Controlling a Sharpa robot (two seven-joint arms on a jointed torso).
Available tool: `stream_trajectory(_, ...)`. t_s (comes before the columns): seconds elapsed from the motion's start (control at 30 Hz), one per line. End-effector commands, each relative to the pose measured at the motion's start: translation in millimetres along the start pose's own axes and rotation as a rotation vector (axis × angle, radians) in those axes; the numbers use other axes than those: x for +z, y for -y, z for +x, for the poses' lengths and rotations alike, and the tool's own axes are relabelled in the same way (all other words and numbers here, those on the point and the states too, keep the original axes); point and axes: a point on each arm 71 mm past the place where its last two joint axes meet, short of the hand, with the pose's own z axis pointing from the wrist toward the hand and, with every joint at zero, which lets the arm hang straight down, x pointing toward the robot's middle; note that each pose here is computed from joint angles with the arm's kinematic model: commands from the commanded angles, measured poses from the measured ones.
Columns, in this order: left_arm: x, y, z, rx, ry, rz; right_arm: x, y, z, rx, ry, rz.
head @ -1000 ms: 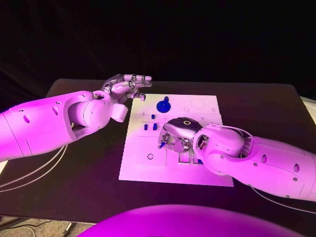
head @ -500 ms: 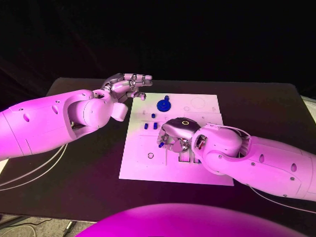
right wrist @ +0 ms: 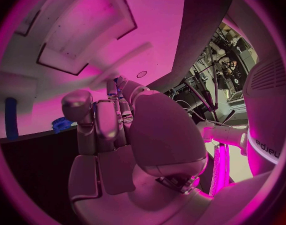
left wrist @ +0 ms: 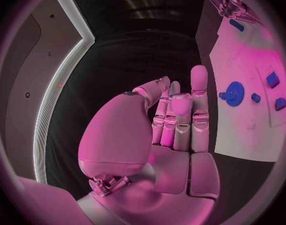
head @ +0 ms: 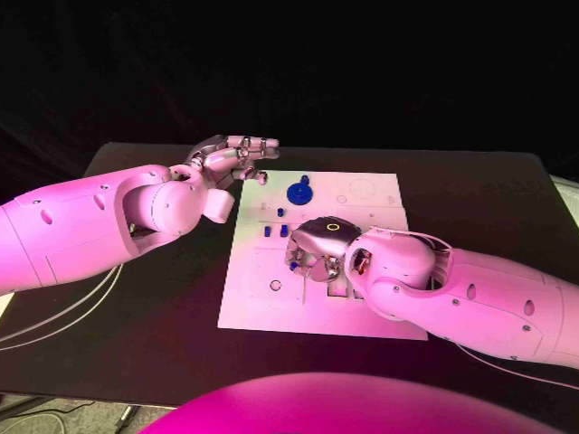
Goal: Assemble the parts on the task board
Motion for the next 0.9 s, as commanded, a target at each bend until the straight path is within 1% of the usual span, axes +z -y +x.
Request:
stream_trajectory(0.03, -0.3, 0.4, 3.3, -0.005, -0.027, -0.001, 0.0, 3, 6.9, -0.034, -0.051, 0.031)
stream_trajectory(0.27, -0.7, 0.3, 3.1, -0.005, -0.028, -0.005, -1.0, 5, 6.0, -0.029, -0.031, 0.037)
stream_trajectory(0.5, -0.7, 0.1, 2.6, -0.005, -0.029, -0.008, -6.3, 8, 1.5, -0.014, 0.028, 0.037)
stream_trajectory(0.7, -0.7, 0.0, 2.2, -0.005, -0.031, -0.01, -20.5, 13, -8.0, 0.006, 0.095, 0.041)
stream_trajectory(0.8, -0.7, -0.1, 1.8, -0.005, -0.031, -0.011, -28.8, 18, -16.2, 0.009, 0.123, 0.053)
stream_trajectory(0.9, -0.8, -0.1, 1.5, -0.006, -0.031, -0.012, -38.3, 27, -27.7, 0.005, 0.152, 0.079)
